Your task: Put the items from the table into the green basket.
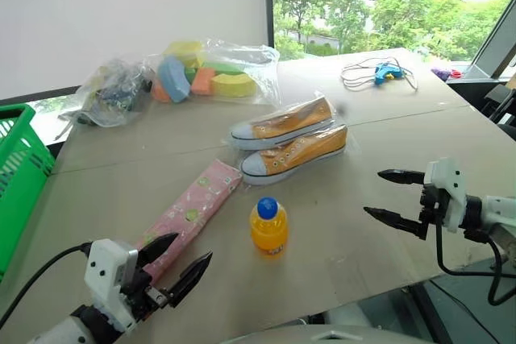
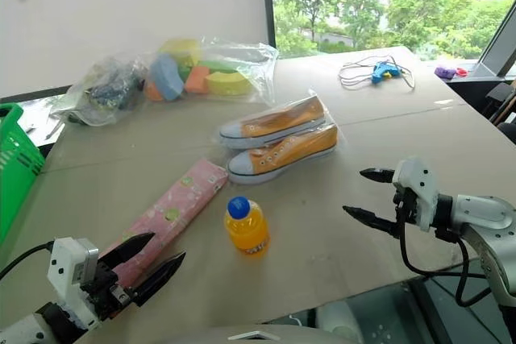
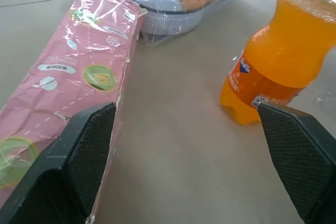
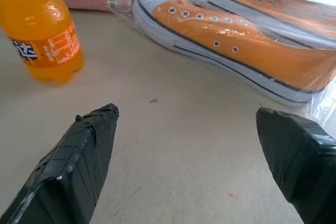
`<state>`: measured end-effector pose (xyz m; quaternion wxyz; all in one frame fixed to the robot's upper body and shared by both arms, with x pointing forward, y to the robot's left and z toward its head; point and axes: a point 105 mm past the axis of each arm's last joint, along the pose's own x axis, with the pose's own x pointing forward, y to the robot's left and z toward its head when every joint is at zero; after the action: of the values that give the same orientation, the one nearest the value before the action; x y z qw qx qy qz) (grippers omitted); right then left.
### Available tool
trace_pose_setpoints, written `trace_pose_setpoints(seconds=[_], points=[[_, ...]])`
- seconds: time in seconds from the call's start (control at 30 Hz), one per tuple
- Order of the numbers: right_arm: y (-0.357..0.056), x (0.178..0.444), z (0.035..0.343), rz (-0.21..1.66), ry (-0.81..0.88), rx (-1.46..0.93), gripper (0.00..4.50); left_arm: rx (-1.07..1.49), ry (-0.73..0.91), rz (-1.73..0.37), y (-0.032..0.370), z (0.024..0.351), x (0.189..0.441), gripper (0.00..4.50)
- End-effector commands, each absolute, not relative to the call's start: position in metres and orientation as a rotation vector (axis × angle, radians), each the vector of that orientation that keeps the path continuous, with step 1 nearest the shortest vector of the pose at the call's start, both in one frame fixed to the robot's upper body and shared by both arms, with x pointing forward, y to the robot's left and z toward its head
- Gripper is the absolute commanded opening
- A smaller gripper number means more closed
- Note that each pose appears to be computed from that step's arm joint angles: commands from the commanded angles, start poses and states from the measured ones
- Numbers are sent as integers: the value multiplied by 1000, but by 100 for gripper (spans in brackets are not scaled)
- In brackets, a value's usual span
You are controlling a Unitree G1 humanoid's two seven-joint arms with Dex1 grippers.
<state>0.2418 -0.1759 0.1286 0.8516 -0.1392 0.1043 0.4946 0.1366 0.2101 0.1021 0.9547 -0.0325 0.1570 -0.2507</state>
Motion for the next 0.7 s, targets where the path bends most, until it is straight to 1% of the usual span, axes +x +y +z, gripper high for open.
trace_pose_setpoints(seconds=[0.03, 0.13, 0.2, 0.37, 0.43, 0.7], points=[[-170, 242, 144, 1064, 146, -303, 450, -41, 256, -591, 197, 120, 146, 447], [-154, 233, 158, 1163, 102, -259, 450, 12, 226, -774, 170, 133, 148, 447], [-149, 225, 162, 1218, 104, -244, 450, 13, 221, -837, 162, 136, 148, 447], [-144, 211, 168, 1300, 128, -225, 450, 59, 242, -910, 153, 132, 147, 447], [-144, 206, 168, 1319, 134, -233, 450, 82, 236, -924, 150, 130, 150, 447], [-140, 207, 169, 1325, 130, -239, 450, 79, 206, -932, 144, 127, 166, 447]])
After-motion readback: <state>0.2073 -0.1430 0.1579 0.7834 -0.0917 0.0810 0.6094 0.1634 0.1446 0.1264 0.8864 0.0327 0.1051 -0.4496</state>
